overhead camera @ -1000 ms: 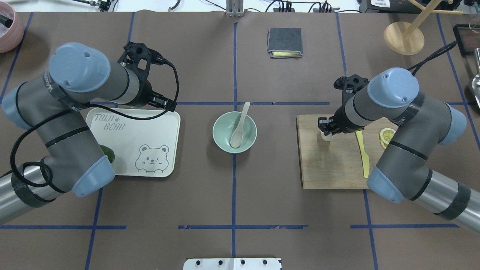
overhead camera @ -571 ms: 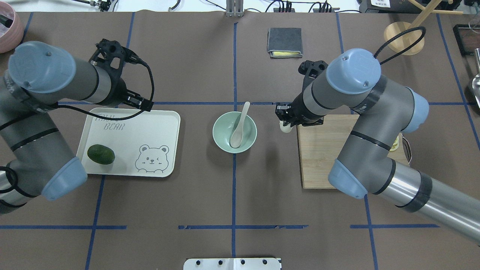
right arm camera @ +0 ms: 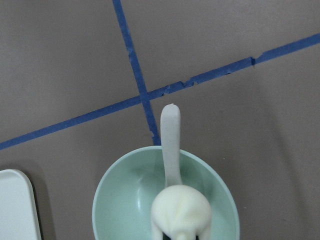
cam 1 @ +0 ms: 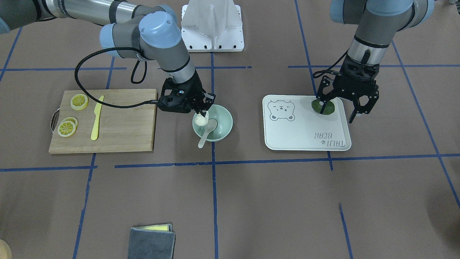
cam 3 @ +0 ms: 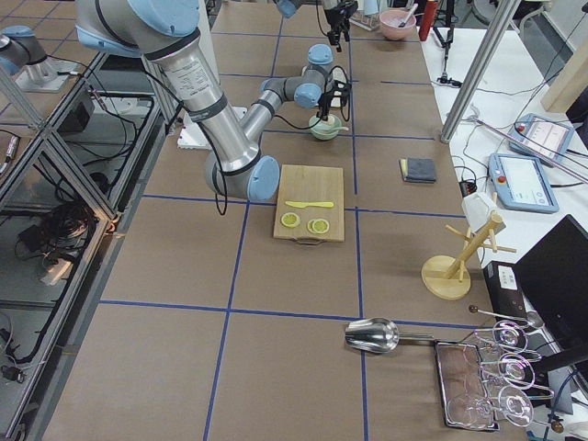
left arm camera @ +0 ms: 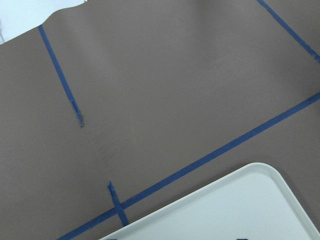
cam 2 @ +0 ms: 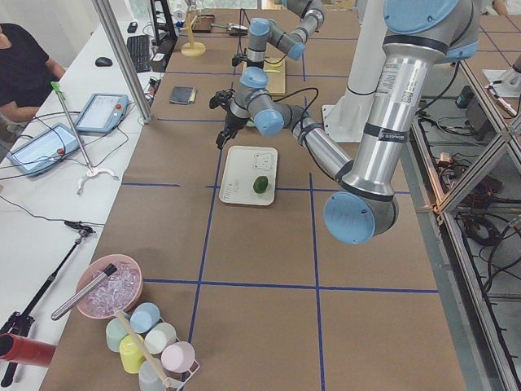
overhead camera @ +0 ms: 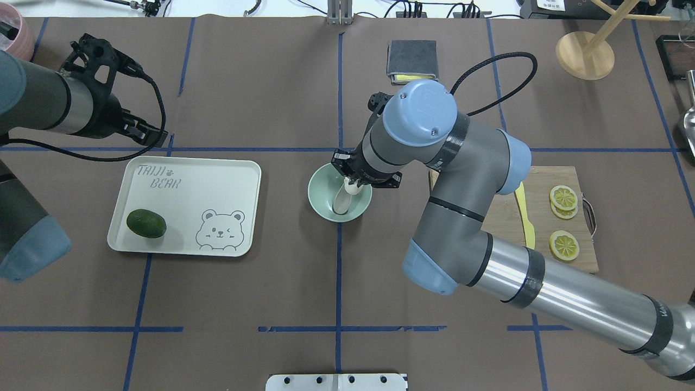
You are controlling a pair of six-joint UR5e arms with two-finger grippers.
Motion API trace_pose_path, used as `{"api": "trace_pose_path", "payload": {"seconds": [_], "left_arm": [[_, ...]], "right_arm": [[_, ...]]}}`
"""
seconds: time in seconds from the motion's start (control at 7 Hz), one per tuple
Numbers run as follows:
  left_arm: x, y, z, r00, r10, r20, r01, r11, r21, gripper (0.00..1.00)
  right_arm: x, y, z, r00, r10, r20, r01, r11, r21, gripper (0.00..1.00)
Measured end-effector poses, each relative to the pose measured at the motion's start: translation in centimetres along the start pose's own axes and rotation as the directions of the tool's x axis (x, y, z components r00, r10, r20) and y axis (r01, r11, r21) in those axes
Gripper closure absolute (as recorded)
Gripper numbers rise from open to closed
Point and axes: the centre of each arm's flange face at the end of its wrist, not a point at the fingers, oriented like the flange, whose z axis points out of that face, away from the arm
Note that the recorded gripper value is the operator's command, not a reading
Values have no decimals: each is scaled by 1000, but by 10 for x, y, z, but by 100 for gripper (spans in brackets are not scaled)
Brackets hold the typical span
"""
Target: Put spoon and bun in bowl
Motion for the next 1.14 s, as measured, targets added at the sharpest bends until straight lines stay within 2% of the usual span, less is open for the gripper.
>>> {"api": "trace_pose_path", "payload": {"seconds": [0.14, 0.29, 0.71, 1.14], "left_arm": [[-1, 0, 0, 1000, 1, 1, -1, 1000, 0, 15], [-1, 0, 0, 1000, 1, 1, -1, 1000, 0, 15], [-5, 5, 2, 1000, -1, 6, 1, 1000, -10, 15], [-20, 18, 5, 1000, 9, 24, -8, 999, -32, 14]], "right_arm": [[-7, 5, 8, 1000, 7, 5, -7, 1000, 7, 8], [-14, 8, 18, 1000, 19, 2, -19, 1000, 13, 0], [-17, 13, 27, 1000, 25, -4, -25, 999, 20, 0], [28, -1, 3, 999, 35, 7, -35, 999, 15, 0]]}}
